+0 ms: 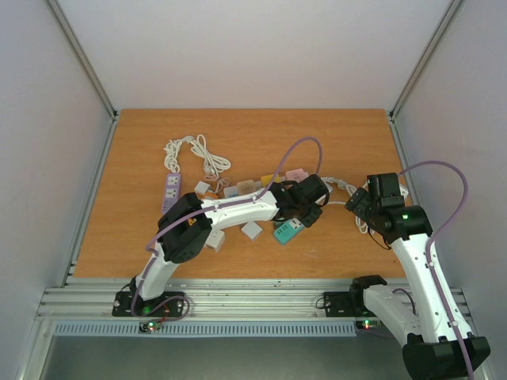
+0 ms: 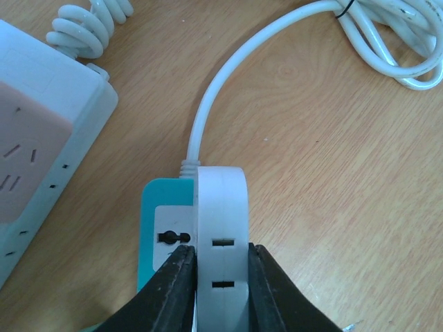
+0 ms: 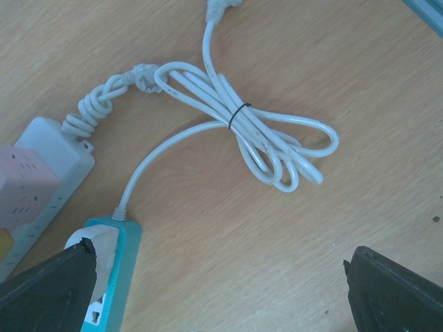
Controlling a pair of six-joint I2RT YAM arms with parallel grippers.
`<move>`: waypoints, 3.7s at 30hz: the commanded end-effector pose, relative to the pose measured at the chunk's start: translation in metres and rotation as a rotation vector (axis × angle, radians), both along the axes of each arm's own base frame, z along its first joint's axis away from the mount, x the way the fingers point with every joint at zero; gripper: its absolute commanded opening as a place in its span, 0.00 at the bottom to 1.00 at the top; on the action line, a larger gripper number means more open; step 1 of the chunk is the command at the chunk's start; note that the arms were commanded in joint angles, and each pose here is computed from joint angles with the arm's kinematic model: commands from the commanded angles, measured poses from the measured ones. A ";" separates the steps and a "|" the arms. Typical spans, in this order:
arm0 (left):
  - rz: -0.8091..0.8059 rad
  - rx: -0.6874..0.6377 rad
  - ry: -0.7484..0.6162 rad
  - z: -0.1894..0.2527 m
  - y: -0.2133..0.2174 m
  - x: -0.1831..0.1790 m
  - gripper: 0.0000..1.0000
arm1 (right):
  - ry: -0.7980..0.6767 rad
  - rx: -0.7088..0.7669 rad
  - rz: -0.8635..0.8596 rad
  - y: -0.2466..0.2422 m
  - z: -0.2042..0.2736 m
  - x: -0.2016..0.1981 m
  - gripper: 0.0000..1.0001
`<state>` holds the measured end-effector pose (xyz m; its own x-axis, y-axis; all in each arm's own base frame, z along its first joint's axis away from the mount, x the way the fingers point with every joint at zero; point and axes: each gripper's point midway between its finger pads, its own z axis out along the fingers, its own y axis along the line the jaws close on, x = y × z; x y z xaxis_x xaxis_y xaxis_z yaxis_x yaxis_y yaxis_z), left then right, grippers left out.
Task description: Insert the plug
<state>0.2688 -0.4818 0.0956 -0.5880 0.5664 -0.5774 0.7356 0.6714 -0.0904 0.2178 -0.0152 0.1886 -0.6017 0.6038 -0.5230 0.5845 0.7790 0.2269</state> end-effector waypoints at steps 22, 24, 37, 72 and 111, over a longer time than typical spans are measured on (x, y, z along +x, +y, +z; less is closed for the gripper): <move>-0.029 0.063 0.056 -0.005 -0.007 0.000 0.29 | 0.024 -0.001 0.021 0.002 -0.005 0.000 0.98; -0.023 0.025 0.068 0.020 -0.008 0.002 0.38 | 0.000 0.023 0.069 0.009 -0.002 0.003 0.98; 0.227 -0.204 -0.077 0.130 0.092 0.031 0.67 | -0.107 0.170 0.392 0.073 0.018 0.020 0.92; 0.688 -0.469 -0.629 0.270 0.336 -0.010 0.99 | 0.216 -0.244 1.389 0.329 -0.143 0.004 0.79; 0.618 -0.536 -0.093 0.172 0.278 0.000 0.96 | -0.101 -0.389 1.148 0.274 -0.079 0.034 0.46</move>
